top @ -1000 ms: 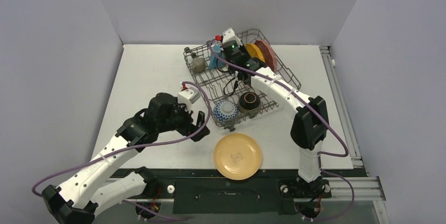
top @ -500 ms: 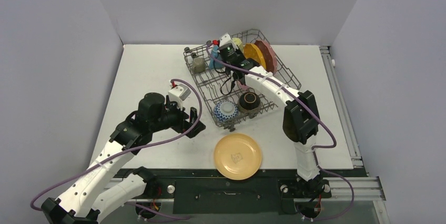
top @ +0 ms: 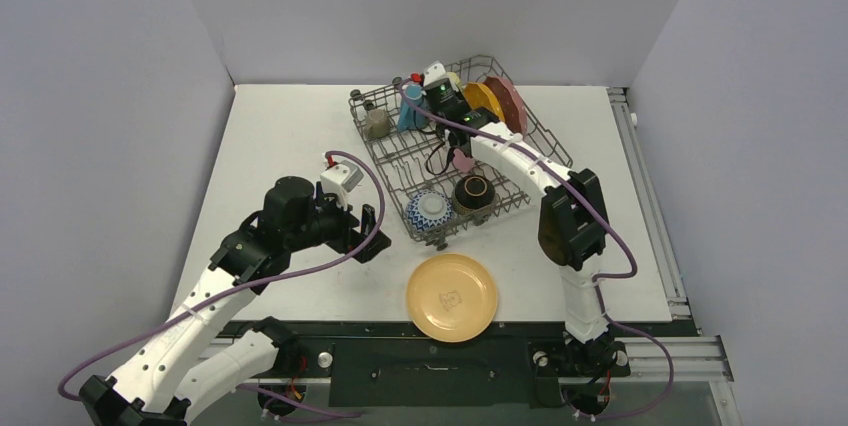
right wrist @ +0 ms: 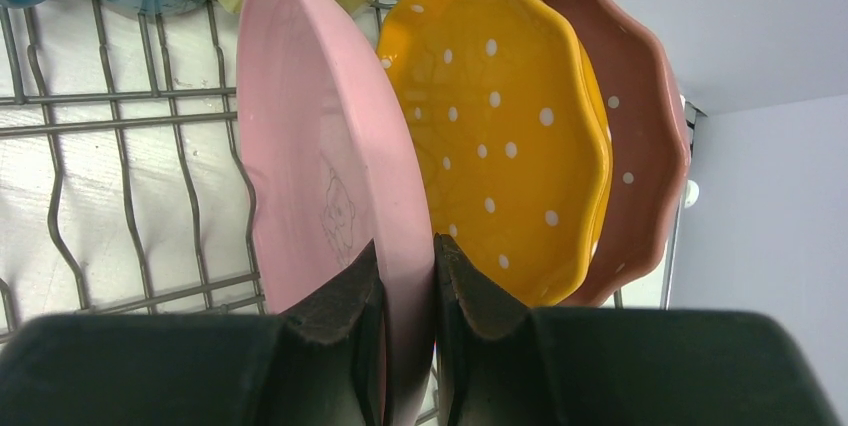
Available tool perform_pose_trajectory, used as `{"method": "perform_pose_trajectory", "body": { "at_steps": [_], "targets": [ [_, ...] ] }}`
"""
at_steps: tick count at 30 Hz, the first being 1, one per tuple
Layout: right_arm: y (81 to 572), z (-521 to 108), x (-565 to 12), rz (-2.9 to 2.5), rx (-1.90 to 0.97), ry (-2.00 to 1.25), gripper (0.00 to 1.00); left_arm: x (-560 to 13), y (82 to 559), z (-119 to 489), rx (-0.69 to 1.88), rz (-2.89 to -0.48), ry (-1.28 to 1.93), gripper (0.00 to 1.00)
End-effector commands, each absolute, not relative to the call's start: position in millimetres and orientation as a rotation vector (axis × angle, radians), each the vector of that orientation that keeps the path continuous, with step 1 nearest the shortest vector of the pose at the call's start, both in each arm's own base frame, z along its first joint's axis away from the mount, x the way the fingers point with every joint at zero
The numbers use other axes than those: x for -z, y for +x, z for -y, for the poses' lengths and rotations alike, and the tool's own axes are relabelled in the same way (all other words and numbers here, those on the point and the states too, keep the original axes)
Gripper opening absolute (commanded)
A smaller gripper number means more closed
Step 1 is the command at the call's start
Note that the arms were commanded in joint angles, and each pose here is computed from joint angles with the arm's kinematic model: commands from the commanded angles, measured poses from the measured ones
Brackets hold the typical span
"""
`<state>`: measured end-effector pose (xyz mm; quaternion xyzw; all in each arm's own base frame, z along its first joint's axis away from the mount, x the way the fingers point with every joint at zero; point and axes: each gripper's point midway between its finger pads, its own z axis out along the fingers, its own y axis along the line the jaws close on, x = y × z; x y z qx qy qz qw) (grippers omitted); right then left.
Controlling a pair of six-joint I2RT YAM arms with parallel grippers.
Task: Load the mixed dishes into the dish rack
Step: Insert the plate into the dish rack.
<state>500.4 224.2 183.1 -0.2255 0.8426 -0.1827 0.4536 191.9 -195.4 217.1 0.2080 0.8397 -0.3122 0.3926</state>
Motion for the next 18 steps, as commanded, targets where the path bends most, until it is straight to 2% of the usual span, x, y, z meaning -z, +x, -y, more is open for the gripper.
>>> {"method": "perform_pose_trajectory", "body": {
  "at_steps": [1, 3, 5, 10, 18],
  "targets": [
    [518.5, -232.3, -197.8, -2.028, 0.401, -0.505, 0.00, -228.4, 199.2, 199.1, 0.807, -2.074, 0.533, 0.96],
    [519.7, -233.2, -194.1, -2.034, 0.403, -0.506, 0.00, -228.0, 199.6, 198.9, 0.807, -2.077, 0.531, 0.96],
    [521.6, -233.7, -193.3, -2.035, 0.408, -0.500, 0.04, -227.3, 199.5, 199.0, 0.809, -2.078, 0.532, 0.96],
    [524.8, -233.6, -192.0, -2.036, 0.417, -0.475, 0.24, -226.9, 200.3, 198.6, 0.806, -2.080, 0.529, 0.96],
    [526.6, -232.8, -205.4, -2.015, 0.412, -0.424, 0.42, -227.1, 201.6, 197.6, 0.803, -2.079, 0.523, 0.96]
  ]
}}
